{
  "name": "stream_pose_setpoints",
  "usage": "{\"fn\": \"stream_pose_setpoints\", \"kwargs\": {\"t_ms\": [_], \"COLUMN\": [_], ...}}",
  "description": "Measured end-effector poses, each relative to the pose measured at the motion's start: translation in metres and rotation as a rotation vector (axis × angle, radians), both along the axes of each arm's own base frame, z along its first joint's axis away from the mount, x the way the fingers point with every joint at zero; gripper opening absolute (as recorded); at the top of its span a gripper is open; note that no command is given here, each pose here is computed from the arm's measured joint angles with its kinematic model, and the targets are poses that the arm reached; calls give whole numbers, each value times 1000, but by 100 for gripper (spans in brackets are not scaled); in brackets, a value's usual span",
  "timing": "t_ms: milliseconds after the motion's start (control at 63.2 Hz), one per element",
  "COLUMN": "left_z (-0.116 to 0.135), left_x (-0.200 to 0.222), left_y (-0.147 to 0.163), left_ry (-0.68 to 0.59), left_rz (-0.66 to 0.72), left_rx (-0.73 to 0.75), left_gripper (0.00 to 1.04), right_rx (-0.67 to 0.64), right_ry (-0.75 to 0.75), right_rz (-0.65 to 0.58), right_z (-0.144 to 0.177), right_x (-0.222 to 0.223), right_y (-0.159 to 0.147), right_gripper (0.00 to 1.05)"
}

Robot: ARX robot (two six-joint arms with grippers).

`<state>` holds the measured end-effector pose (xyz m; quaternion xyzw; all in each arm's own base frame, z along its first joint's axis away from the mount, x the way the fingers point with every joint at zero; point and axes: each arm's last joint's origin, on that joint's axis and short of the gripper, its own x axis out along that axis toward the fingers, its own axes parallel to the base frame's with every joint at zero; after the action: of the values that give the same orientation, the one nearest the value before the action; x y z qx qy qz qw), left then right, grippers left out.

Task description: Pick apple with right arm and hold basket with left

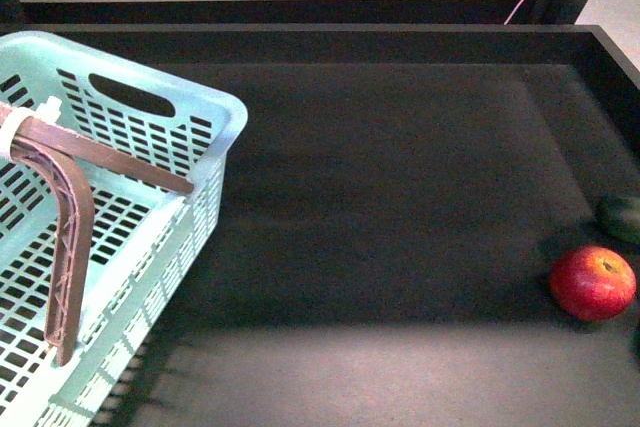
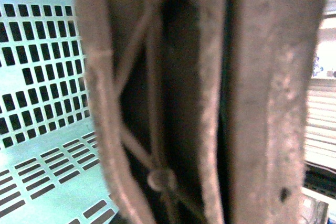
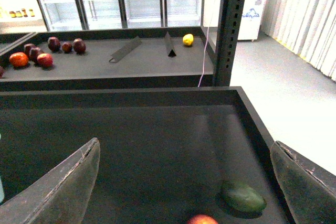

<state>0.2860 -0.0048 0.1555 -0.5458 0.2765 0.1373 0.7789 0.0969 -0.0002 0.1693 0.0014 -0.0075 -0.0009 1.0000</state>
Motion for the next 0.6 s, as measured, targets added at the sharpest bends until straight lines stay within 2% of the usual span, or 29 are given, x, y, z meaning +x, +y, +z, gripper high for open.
{"fn": "stream_pose_setpoints", "kwargs": {"t_ms": [380,602], "left_z": [82,104], "left_x": [16,12], "left_y": [-83,-133], "left_ry": [-197,-244], "left_rz": [-243,-392], "left_rx": [8,17], "left_gripper": [14,14], "right_rx": [0,0], "right_ry": [0,0], "right_rz": [0,0], "right_z": [0,0], "right_x": [0,0], "right_y": [0,0], "right_gripper": [96,96]}}
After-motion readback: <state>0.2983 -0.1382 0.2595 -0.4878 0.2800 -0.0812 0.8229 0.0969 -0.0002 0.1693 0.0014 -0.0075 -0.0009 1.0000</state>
